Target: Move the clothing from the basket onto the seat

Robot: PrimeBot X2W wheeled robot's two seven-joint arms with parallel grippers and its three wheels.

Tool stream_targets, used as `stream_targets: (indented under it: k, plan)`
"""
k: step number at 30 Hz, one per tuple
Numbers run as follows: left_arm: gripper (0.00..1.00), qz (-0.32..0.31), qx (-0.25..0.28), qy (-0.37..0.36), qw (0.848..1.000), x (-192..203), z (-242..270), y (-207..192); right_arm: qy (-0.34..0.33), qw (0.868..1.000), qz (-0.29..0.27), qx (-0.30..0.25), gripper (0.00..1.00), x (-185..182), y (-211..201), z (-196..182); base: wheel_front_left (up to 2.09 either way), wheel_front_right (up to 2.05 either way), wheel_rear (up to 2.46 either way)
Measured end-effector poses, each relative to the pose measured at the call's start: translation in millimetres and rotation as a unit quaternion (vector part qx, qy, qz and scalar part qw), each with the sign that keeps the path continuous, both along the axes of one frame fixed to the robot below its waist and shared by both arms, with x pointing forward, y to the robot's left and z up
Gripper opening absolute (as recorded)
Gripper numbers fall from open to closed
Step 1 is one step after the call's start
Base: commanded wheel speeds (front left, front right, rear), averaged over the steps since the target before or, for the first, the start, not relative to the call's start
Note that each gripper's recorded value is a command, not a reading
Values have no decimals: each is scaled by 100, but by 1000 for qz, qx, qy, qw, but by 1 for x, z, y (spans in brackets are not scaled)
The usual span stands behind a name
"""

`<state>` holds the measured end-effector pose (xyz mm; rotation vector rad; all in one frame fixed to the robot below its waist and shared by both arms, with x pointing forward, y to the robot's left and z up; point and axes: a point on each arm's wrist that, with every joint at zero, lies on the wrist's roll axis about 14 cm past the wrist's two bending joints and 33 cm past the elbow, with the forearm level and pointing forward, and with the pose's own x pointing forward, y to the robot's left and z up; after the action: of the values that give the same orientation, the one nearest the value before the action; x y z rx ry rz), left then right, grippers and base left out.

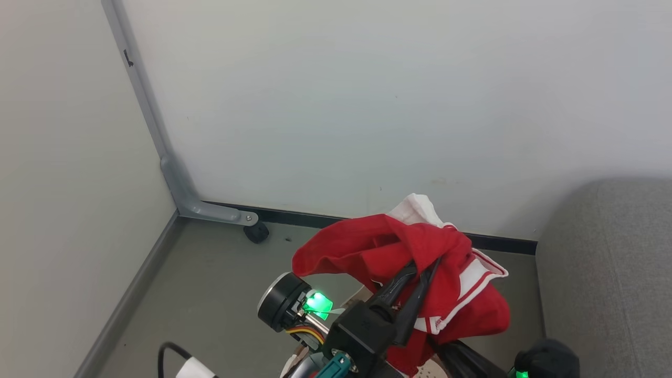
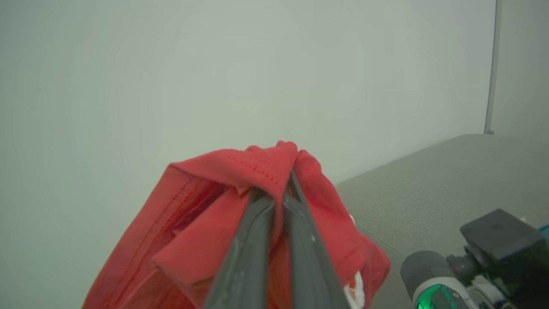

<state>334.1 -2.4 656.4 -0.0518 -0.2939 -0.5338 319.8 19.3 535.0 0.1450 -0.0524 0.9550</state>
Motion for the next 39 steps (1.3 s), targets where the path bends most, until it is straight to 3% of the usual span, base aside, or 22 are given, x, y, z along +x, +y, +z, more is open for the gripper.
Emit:
stream_targets:
  k: [13, 14, 15, 18, 26, 39]
  plan:
    - [0, -10, -5, 11, 1000, 0, -7, -6, -41, 997, -60, 5, 0, 41, -35, 29, 0, 0, 0]
    - [6, -15, -4, 12, 1000, -1, -7, -9, -46, 997, -69, 6, 0, 46, -40, 33, 0, 0, 0]
    - [19, -21, -3, 12, 1000, -2, -8, -12, -51, 996, -78, 7, 0, 50, -46, 36, 0, 0, 0]
    - [98, -41, -6, 5, 999, -9, -4, -23, -71, 992, -107, 11, 0, 64, -63, 51, 0, 0, 0]
    - [100, -92, -16, 0, 996, -24, -4, -48, -136, 969, -208, 9, 0, 109, -136, 101, 0, 0, 0]
    - [100, -139, -5, 52, 989, -32, -41, -74, -159, 925, -345, -19, 0, 143, -248, 127, 0, 0, 0]
